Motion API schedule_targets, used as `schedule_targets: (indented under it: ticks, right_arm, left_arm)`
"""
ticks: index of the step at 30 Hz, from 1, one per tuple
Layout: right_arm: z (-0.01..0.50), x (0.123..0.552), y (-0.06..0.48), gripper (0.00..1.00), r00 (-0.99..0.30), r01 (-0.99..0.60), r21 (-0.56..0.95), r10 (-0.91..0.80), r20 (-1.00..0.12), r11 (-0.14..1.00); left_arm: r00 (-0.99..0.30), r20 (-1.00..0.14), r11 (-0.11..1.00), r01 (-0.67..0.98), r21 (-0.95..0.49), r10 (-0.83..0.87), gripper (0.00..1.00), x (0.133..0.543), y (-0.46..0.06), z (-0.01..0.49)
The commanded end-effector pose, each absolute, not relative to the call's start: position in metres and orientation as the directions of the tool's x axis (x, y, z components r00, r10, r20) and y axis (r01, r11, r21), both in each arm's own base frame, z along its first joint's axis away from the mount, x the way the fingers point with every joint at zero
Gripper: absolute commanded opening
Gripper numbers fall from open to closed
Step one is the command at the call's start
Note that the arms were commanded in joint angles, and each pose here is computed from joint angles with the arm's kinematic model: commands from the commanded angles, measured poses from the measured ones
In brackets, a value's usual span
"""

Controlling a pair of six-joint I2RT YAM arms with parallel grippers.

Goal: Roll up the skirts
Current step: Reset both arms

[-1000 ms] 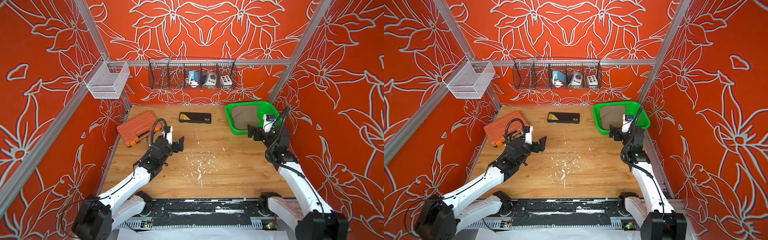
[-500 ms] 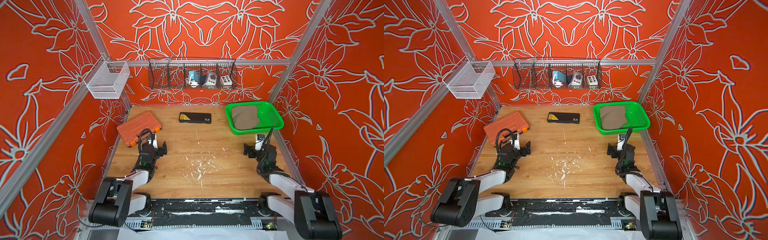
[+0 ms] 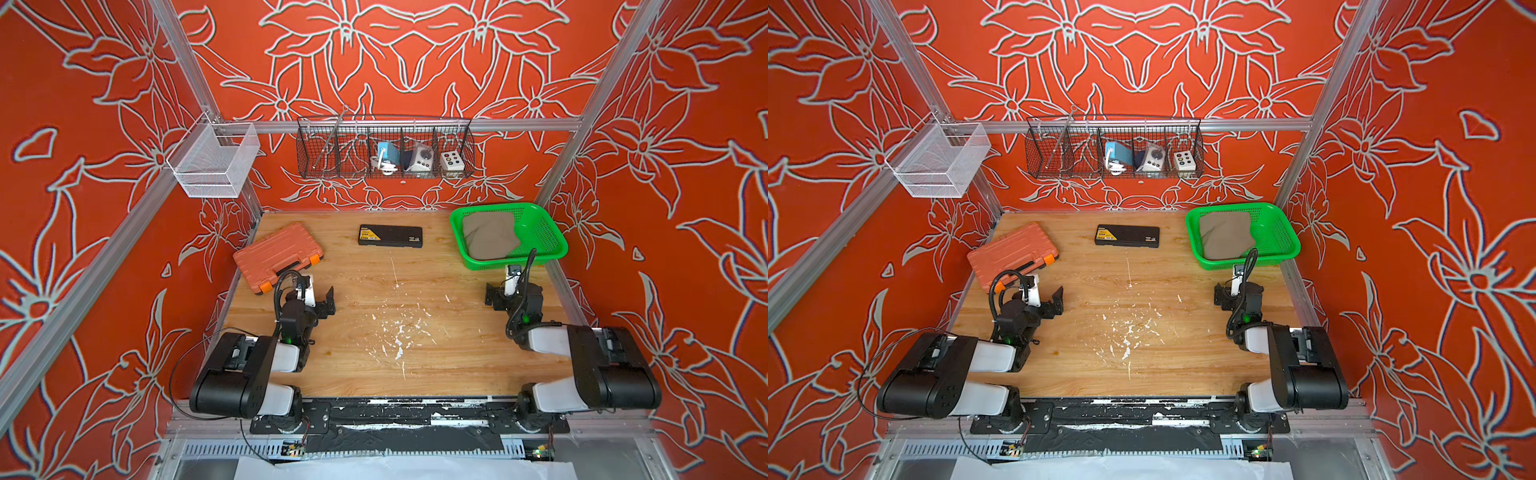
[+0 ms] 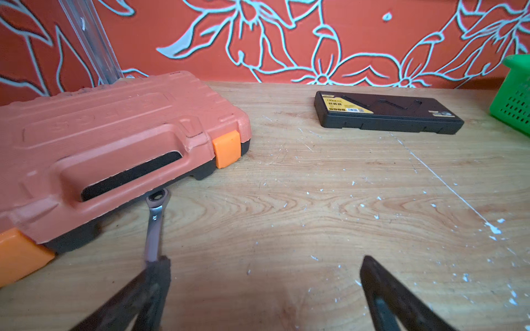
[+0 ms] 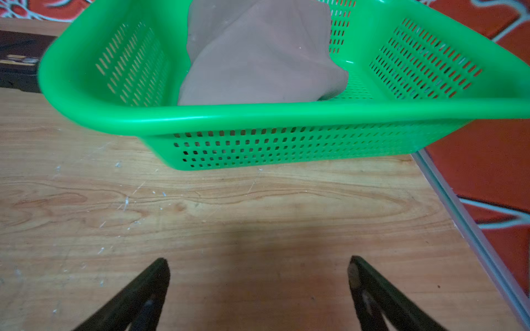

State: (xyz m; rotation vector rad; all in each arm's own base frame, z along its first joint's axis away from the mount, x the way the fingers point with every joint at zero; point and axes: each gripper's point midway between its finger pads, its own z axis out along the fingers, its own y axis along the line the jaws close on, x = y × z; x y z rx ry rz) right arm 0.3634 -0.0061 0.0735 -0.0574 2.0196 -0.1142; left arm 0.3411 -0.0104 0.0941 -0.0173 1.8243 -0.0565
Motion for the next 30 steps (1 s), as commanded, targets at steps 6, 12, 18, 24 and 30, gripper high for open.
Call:
schedule_targets:
  ticks: [6,12,18,24,30]
  right_arm:
    - [0.0939,0.3730,-0.0088,0.98,-0.389,0.034,-0.134,-0.110,-0.915,0.990]
    - [0.0935,0.3732,-0.0086,0.98,-0.390,0.033,-0.134,-0.110,-0.914,0.990]
    - [0.0940,0.3734,-0.0087,0.98,-0.388,0.034,-0.135,-0.112,-0.915,0.990]
    - [0.0932,0.3740,-0.0084,0.98,-0.390,0.032,-0.135,-0.112,-0.914,0.990]
    - [0.0928,0.3745,-0.0036,0.98,-0.386,0.002,-0.135,-0.124,-0.914,0.991]
  left_arm:
    - [-0.162,-0.986,1.000,-0.022,-0.021,-0.025,0.97,0.3452,-0.0082,0.1154]
    - [-0.162,-0.986,1.000,-0.022,-0.021,-0.024,0.97,0.3452,-0.0085,0.1155]
    - [-0.162,-0.986,1.000,-0.022,-0.021,-0.025,0.97,0.3452,-0.0085,0.1156]
    - [-0.162,-0.987,1.000,-0.024,-0.019,-0.023,0.97,0.3452,-0.0086,0.1156]
    - [-0.160,-0.987,0.999,-0.026,-0.018,-0.022,0.97,0.3453,-0.0088,0.1160]
